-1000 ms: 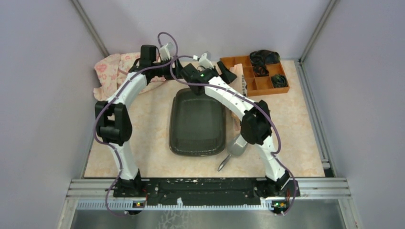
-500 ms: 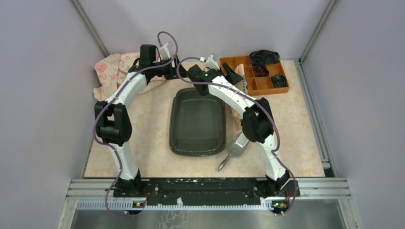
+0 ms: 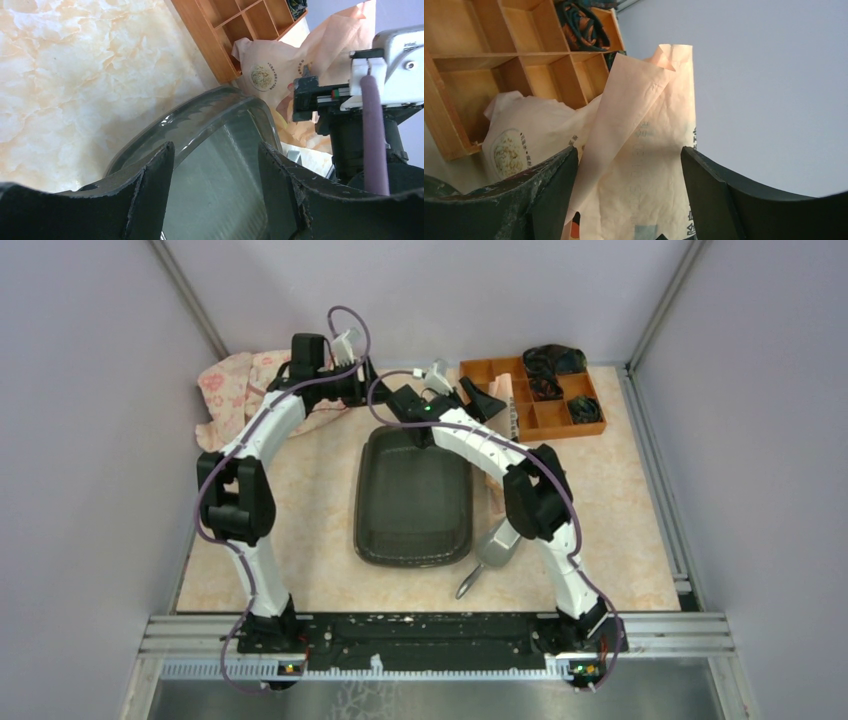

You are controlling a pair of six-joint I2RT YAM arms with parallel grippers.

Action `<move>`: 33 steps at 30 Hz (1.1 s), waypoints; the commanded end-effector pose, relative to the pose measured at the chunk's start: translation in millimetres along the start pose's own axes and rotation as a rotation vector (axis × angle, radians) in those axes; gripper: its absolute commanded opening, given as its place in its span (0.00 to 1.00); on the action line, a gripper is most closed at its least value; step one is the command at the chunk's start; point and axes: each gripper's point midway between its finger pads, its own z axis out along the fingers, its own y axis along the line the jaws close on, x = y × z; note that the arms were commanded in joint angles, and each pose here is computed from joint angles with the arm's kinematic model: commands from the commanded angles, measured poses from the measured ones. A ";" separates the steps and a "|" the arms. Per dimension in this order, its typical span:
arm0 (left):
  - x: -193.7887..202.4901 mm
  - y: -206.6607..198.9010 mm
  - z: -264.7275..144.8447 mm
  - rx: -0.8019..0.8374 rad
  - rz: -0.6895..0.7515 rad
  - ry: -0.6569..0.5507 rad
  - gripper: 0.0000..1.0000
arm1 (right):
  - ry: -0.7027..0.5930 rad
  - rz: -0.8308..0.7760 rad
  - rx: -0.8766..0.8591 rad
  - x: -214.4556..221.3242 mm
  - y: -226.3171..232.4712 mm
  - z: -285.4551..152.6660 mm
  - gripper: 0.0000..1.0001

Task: Fill the litter box with clean litter
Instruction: Open the cat litter bag at the center of the board.

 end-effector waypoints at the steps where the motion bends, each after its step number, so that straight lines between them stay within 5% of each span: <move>1: -16.6 -13.9 -15.1 0.019 0.036 -0.034 0.68 | -0.042 0.053 0.139 -16.7 -25.3 -4.9 0.74; 8: -17.3 -13.9 -15.6 0.031 0.035 -0.035 0.68 | -0.030 -0.013 0.228 -11.0 -20.9 -3.9 0.72; 13: -16.4 -12.5 -16.0 0.031 0.032 -0.033 0.68 | -0.034 0.031 0.258 -10.6 -40.0 -6.9 0.61; 33: -15.1 -15.4 -17.7 0.031 0.025 -0.032 0.68 | -0.061 0.261 0.238 -12.3 -130.3 -26.3 0.60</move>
